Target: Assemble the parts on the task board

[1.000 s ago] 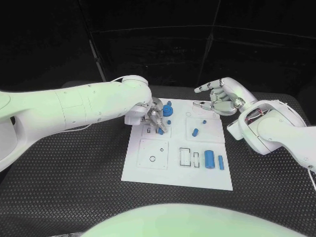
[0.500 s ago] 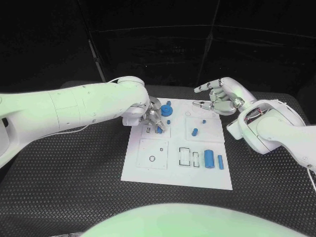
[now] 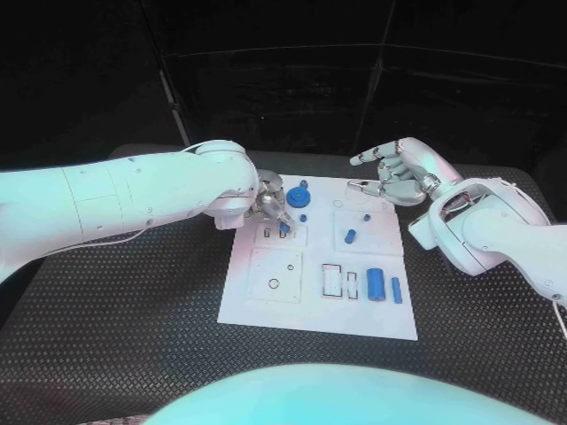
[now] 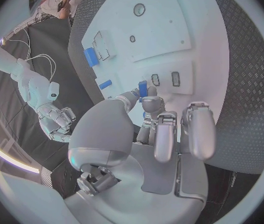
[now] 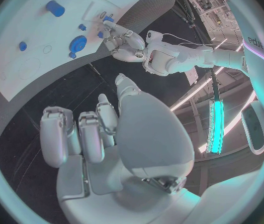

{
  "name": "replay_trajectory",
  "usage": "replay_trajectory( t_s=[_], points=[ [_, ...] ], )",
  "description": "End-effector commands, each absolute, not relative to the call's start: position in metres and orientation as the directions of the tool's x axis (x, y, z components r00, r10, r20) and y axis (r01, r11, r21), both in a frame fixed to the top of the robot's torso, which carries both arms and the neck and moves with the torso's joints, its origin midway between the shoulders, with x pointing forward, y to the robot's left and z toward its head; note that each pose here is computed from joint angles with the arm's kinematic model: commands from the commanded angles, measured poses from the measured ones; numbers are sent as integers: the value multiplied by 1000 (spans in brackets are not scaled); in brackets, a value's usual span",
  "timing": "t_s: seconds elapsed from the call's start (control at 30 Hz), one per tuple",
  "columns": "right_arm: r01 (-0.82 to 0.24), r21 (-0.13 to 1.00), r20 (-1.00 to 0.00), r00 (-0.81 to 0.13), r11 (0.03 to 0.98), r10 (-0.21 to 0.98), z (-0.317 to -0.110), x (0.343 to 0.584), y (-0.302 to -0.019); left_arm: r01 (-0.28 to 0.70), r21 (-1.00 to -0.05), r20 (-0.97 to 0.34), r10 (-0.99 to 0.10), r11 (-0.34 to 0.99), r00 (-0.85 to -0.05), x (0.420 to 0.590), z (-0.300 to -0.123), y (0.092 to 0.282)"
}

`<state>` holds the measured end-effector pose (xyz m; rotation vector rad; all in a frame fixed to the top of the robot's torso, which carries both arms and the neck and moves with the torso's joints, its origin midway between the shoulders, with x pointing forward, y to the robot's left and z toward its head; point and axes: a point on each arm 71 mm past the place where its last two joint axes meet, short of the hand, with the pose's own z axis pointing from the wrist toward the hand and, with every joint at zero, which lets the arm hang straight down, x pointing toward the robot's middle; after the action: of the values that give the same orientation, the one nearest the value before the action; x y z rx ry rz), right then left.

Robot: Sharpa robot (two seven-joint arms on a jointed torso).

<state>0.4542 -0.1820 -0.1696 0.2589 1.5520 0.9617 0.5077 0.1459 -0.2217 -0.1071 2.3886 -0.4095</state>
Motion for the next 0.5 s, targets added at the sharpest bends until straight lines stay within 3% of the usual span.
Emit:
replay_trajectory(
  t_s=[0.03,0.5],
  points=[
    [-358,692,-717,-246,627,652,-168,454,-182,27,-337,-666,-218,941,-714,509,-220,147],
    [-356,694,-716,-248,626,653,-169,455,-182,16,-308,-675,-206,951,-709,509,-234,151]
  ],
)
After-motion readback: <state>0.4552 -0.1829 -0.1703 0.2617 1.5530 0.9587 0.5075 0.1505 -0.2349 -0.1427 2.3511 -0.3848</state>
